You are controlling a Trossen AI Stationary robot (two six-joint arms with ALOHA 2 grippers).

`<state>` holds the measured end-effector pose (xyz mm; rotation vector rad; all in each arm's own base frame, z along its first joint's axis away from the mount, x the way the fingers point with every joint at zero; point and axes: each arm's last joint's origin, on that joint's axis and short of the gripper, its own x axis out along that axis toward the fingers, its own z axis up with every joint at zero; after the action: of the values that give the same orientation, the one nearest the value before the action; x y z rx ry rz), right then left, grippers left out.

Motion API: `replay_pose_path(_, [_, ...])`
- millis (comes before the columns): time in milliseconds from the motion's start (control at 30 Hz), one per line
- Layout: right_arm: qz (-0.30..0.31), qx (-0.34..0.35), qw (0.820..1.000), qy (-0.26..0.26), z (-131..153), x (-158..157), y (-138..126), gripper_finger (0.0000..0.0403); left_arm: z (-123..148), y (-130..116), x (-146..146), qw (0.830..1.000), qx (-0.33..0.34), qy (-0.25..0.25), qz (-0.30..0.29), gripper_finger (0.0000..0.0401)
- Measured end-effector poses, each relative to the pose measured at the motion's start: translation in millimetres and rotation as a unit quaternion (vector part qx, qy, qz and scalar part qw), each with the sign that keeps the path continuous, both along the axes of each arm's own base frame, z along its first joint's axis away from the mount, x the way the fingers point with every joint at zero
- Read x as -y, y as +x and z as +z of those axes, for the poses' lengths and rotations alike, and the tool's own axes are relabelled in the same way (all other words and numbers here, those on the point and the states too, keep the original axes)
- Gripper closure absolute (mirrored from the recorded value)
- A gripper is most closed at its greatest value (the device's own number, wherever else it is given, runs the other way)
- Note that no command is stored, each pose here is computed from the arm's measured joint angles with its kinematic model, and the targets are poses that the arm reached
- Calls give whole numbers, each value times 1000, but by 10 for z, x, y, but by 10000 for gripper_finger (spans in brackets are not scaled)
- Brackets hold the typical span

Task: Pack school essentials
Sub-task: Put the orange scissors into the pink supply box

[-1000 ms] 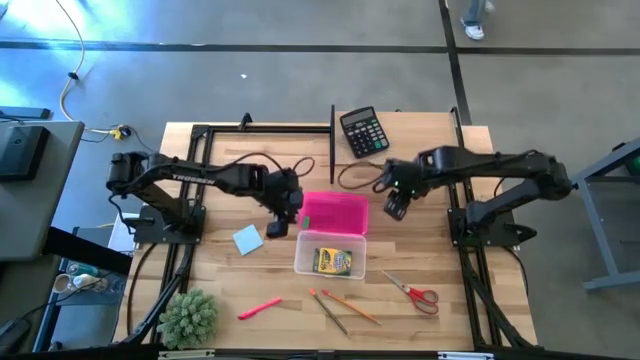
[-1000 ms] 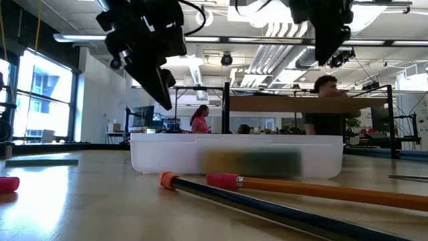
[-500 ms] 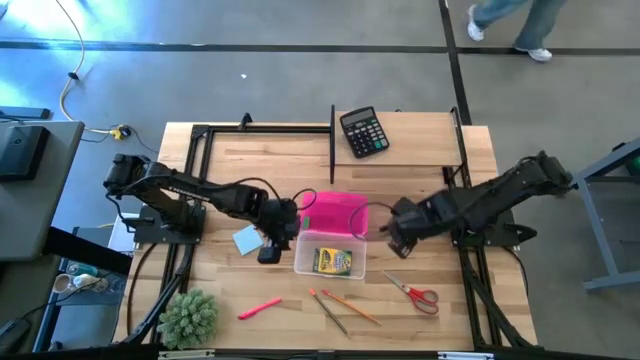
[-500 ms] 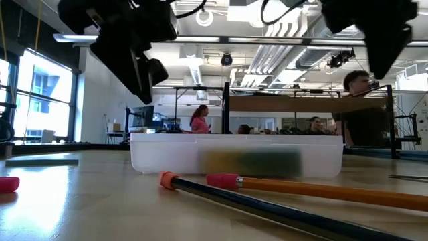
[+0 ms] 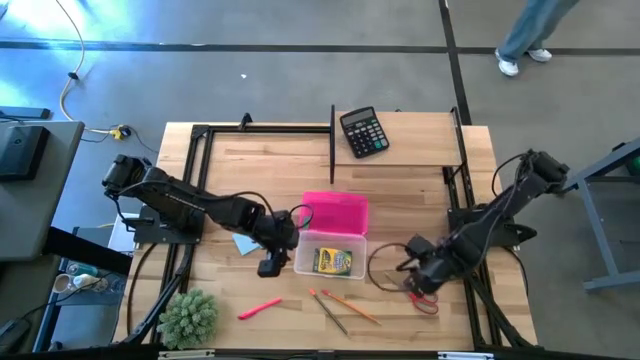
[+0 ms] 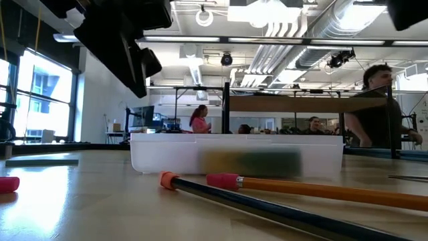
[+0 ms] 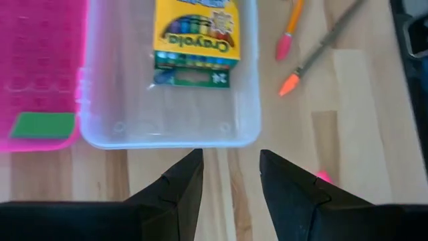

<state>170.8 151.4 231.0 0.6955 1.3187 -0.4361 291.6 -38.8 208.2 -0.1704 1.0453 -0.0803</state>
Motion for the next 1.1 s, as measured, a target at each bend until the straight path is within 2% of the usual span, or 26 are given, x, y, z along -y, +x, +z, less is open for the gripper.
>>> replay_pose_path(200, [8,3,1000,19,-121,-176,-169,236,15,23,21,1000,15,2,16,265])
replay_pose_path(367, [24,6,1000,14,-177,-312,-260,236,34,50,25,999,28,-12,35,265])
replay_pose_path(700, [62,-31,998,3,-464,-576,-287,236,53,77,27,998,45,-16,36,265])
replay_pose_path(1100, [71,-44,996,-15,-655,-674,-261,236,61,87,28,997,50,-23,46,265])
